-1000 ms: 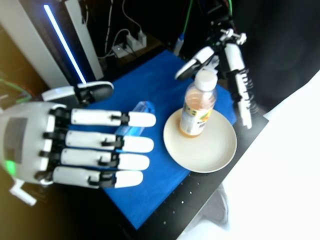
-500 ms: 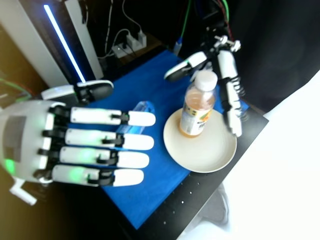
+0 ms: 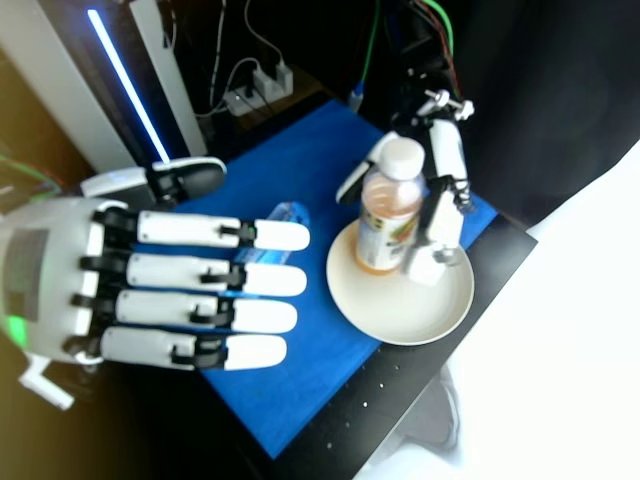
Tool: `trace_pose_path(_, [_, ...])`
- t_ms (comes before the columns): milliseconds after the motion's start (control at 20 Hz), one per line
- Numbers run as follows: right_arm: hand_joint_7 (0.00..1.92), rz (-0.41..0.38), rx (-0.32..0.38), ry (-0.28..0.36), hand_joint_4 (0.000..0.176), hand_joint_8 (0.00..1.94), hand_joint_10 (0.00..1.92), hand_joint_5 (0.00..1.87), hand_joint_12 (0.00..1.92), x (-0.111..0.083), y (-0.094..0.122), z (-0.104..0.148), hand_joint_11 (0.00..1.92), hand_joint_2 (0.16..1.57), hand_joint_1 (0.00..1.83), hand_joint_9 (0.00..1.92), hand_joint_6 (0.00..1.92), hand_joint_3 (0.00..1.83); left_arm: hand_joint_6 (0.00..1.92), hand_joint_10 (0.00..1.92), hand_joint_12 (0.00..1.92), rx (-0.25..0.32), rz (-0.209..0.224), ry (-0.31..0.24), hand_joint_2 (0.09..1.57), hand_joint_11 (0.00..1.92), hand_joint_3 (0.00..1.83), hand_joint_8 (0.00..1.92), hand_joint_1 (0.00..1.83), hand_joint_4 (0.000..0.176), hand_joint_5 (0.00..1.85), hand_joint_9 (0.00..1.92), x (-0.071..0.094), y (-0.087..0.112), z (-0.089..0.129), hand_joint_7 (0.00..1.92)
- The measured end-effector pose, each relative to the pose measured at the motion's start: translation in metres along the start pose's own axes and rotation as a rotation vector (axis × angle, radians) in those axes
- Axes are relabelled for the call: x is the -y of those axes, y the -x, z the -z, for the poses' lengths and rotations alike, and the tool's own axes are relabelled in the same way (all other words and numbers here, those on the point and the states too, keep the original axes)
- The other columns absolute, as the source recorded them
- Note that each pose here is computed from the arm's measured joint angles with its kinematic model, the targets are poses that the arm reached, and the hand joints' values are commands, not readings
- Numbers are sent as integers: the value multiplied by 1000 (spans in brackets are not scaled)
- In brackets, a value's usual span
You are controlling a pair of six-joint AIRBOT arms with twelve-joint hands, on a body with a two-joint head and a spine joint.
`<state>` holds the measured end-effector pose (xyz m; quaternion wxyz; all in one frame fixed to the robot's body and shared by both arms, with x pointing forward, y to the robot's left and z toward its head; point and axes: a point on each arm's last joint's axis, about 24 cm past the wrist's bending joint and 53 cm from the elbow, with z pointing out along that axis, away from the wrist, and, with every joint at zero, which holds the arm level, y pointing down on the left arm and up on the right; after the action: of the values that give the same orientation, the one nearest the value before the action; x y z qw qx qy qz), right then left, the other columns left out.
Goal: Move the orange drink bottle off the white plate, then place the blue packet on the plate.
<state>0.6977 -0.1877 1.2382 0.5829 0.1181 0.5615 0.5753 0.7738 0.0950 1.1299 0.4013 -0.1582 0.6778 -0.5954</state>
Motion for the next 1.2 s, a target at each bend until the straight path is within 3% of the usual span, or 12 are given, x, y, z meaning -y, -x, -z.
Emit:
trace_pose_path(100, [254,-1,-1,0,57,0,2,426,651,0,0,0,0,829,630,231,0,1,1351,1176,1260,0,-7,14,1164,523,0,1151,1332,0,891,752,-3,0,0,860])
trace_pose_path(250, [263,0,-1,1,55,2,1,422,609,0,0,0,0,852,625,229,0,6,1011,1188,1232,11,2,14,1127,595,0,1162,1366,0,1050,802,-4,4,1,875])
trace_pose_path(300, [265,-1,0,1,63,0,1,427,569,0,0,0,0,832,609,211,0,0,769,981,1203,13,6,13,1081,561,0,1047,1273,0,1177,763,-4,5,1,913])
trace_pose_path(450, [267,-1,0,2,74,1,0,450,532,-1,0,0,0,831,617,195,5,0,727,878,1185,23,11,9,1060,563,0,950,1274,0,1203,804,-3,9,1,971])
trace_pose_path(650, [254,-2,0,3,58,2,2,451,621,-1,-1,0,0,847,632,202,1,1,837,914,1266,20,64,-28,1097,515,4,1093,1242,0,1095,744,6,9,3,909])
trace_pose_path(800, [236,-5,2,2,41,0,1,423,644,-1,0,0,0,856,609,203,0,3,1045,392,1156,-5,79,-93,1146,246,2,1150,1234,0,1018,648,26,6,11,787])
trace_pose_path(850, [242,-5,3,3,45,2,3,424,672,-1,0,0,0,854,594,214,1,1,900,211,1094,-12,85,-112,1095,148,0,556,1190,0,1038,574,33,5,15,698])
trace_pose_path(900, [259,-5,2,3,49,4,6,430,714,-1,0,0,0,849,591,230,2,0,971,126,1052,-17,92,-125,1110,267,1,244,1170,0,979,616,38,6,17,706])
trace_pose_path(950, [267,-5,2,3,48,6,5,424,720,-1,0,0,0,849,587,231,0,0,1096,260,1158,-20,99,-138,1180,666,0,1084,1202,0,950,846,43,6,21,718])
trace_pose_path(1000, [273,-5,2,3,54,4,4,420,754,-1,0,0,0,840,570,235,0,0,1080,1052,1117,-24,100,-153,1162,906,0,1216,1328,0,935,886,49,8,26,719])
trace_pose_path(1050, [267,-5,2,3,40,1,3,409,763,-1,0,0,0,840,576,233,0,0,1160,1236,1103,-29,100,-169,1175,948,2,1275,1348,0,857,884,55,8,31,693])
trace_pose_path(1200, [271,-7,6,2,46,0,3,408,856,-1,0,0,0,849,562,256,0,2,1363,1281,1214,-70,97,-212,1199,843,0,1292,1344,0,790,846,71,-1,42,681])
